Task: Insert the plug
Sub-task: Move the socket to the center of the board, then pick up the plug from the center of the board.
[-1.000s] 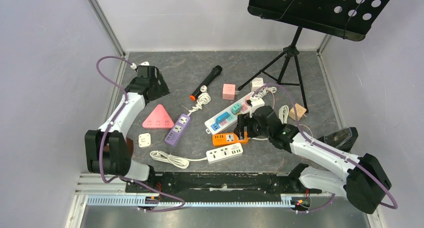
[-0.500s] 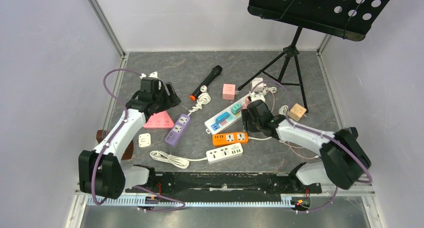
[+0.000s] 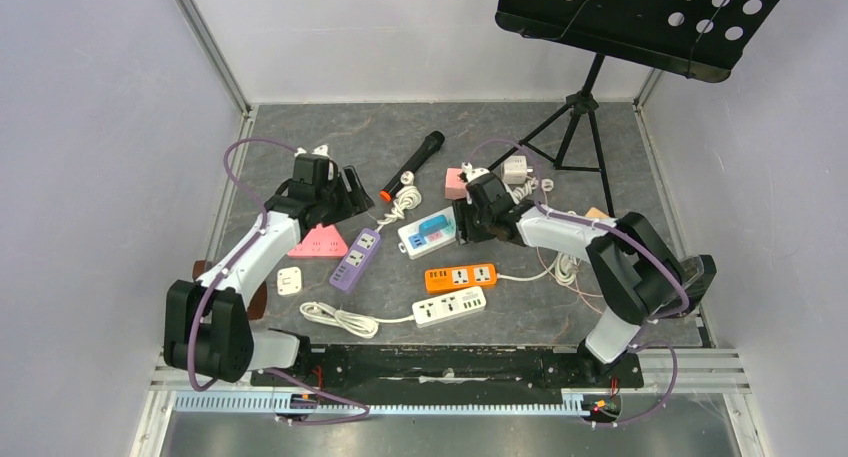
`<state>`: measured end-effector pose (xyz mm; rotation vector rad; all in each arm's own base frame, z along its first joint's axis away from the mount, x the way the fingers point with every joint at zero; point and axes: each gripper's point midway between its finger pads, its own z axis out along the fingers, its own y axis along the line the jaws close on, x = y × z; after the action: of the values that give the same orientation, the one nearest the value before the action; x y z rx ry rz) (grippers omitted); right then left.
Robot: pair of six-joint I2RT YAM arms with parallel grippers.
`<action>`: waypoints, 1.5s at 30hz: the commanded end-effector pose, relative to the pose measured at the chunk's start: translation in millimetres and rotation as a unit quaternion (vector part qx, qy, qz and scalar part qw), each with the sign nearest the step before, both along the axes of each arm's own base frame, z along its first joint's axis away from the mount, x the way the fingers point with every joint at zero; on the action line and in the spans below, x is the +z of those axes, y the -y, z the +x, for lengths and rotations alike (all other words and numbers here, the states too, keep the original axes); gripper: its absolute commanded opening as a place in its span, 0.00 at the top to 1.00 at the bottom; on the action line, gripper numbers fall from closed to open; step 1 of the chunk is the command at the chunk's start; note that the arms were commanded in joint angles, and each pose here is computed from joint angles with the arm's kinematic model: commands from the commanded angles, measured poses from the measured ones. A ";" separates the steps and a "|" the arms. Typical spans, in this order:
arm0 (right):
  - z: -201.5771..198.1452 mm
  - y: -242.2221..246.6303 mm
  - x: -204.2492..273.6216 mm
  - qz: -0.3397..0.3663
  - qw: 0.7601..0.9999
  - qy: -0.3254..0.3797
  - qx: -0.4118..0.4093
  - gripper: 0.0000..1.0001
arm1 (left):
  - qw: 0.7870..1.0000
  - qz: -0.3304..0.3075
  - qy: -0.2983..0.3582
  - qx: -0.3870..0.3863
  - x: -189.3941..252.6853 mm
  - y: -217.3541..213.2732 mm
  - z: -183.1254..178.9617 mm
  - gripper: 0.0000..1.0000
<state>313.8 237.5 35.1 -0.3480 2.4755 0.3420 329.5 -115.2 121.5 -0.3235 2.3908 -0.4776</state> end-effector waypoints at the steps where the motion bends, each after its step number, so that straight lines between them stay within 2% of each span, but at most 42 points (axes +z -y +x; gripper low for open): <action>1: 14.7 -26.2 5.3 0.029 0.999 0.004 0.031 0.45 | 0.998 -0.035 0.044 0.003 31.0 12.3 24.2 0.23; 11: 51.8 -50.7 13.5 0.025 0.998 0.021 0.044 0.47 | 0.999 -0.023 0.036 0.011 25.7 8.8 26.7 0.23; 16: 52.3 -51.0 42.4 0.040 0.997 0.049 0.048 0.46 | 0.999 -0.001 0.028 0.019 17.7 -0.3 18.3 0.23; 22: 38.0 -39.2 99.6 0.072 0.992 0.097 0.047 0.39 | 1.000 0.009 0.024 0.010 13.2 3.7 25.0 0.23; 25: 52.7 -26.1 136.4 0.066 0.987 0.148 0.021 0.34 | 1.000 0.009 0.029 0.001 18.5 12.2 32.8 0.24; 28: 82.8 -17.7 156.5 0.048 0.983 0.180 -0.001 0.24 | 0.999 0.006 0.038 -0.004 24.4 19.2 36.9 0.24; 35: 154.8 -33.1 139.4 -0.031 0.981 0.192 0.003 0.07 | 0.999 0.002 0.046 -0.010 30.4 22.1 35.2 0.24; 37: 166.6 -34.0 123.7 -0.051 0.982 0.184 -0.003 0.05 | 0.999 0.003 0.047 -0.009 31.1 20.6 32.5 0.24; 42: 175.5 -31.1 91.4 -0.078 0.983 0.165 -0.019 0.06 | 0.998 0.008 0.060 0.000 39.8 15.4 27.7 0.24; 45: 176.1 -35.7 61.9 -0.086 0.986 0.144 -0.003 0.14 | 0.997 0.010 0.070 0.004 46.2 12.2 25.6 0.24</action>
<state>474.8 267.6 91.4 -0.4247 2.2683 0.0818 351.8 -131.7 144.2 -0.3041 2.3376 -0.4737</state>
